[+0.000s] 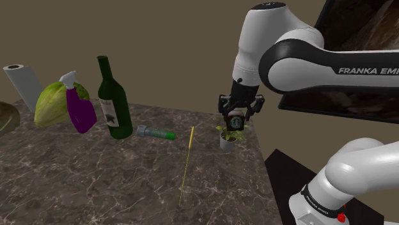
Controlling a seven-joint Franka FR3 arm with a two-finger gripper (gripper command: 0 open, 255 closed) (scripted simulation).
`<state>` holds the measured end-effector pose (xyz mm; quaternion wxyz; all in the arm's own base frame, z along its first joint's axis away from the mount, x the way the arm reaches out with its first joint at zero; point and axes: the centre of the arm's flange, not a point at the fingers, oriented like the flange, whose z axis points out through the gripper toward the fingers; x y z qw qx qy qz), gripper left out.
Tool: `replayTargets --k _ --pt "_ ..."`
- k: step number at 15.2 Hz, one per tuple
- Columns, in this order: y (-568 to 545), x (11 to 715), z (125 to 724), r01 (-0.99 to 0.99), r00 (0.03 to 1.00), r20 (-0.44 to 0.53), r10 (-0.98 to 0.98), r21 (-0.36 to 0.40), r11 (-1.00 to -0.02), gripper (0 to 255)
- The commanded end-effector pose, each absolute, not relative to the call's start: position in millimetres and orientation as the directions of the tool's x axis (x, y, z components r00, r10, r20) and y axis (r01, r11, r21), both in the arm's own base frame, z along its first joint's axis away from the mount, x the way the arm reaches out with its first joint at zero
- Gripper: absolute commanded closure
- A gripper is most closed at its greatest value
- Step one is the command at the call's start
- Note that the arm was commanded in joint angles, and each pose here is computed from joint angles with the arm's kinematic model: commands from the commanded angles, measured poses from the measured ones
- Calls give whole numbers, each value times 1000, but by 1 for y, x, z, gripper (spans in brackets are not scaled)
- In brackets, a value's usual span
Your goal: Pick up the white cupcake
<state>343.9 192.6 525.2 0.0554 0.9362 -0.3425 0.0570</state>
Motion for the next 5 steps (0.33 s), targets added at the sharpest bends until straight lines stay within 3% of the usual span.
replayTargets --k 1,5 --pt "193 343 536 -648 759 145 -635 65 -759 255" --pt "193 343 548 -648 759 145 -635 65 -759 255"
